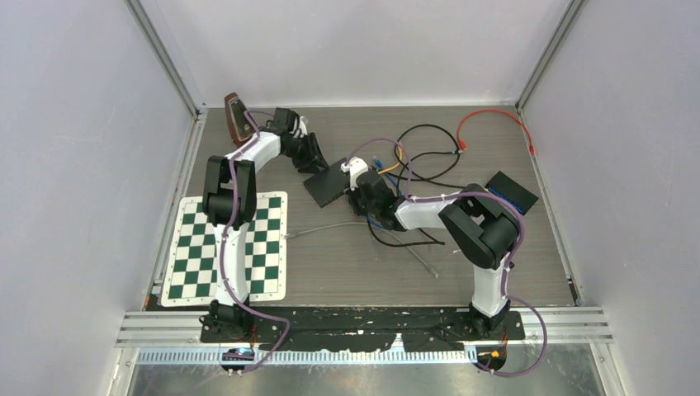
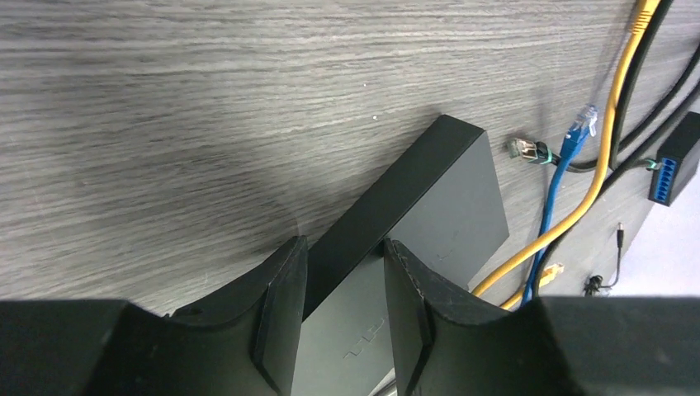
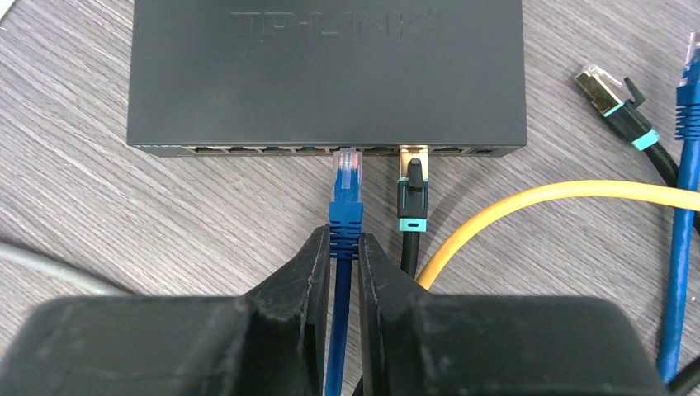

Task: Insert the plug into the switch port
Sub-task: Insert the connector into the switch port, then pick up the connector from the center of the board.

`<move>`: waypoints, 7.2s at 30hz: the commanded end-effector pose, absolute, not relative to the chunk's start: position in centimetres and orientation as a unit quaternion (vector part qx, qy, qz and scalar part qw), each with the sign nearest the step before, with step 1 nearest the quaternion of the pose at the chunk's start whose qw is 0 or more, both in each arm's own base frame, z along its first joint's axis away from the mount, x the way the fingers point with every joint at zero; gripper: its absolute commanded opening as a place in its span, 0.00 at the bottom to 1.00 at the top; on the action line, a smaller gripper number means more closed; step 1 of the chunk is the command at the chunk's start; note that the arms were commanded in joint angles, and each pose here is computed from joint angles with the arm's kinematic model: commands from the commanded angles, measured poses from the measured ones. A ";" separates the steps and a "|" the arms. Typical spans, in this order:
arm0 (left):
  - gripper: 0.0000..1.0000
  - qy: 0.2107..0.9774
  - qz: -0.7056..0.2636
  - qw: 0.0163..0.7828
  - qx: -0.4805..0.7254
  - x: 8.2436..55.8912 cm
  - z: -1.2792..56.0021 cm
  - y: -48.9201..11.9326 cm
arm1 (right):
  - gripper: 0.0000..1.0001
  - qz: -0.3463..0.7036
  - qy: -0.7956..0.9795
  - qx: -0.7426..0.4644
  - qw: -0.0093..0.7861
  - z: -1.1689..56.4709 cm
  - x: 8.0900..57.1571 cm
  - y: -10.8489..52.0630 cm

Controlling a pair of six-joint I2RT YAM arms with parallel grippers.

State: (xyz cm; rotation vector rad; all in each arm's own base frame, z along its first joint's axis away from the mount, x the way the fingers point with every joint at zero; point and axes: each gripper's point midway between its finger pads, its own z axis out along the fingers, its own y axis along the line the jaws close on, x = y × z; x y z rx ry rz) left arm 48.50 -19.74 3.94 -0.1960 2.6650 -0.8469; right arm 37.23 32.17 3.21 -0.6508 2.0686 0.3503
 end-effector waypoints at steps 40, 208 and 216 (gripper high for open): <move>0.39 0.923 -0.350 0.155 -0.031 46.7 5.5 -21.6 | 0.05 0.168 0.826 -0.229 0.488 4.9 37.4 32.7; 0.98 0.908 -0.149 0.377 -0.106 31.4 17.9 -6.6 | 0.69 0.325 0.709 -0.478 0.404 10.3 27.4 38.0; 0.91 0.930 -0.072 0.298 -0.203 27.7 13.4 -3.8 | 0.68 0.355 0.668 -0.533 0.379 9.2 26.2 42.9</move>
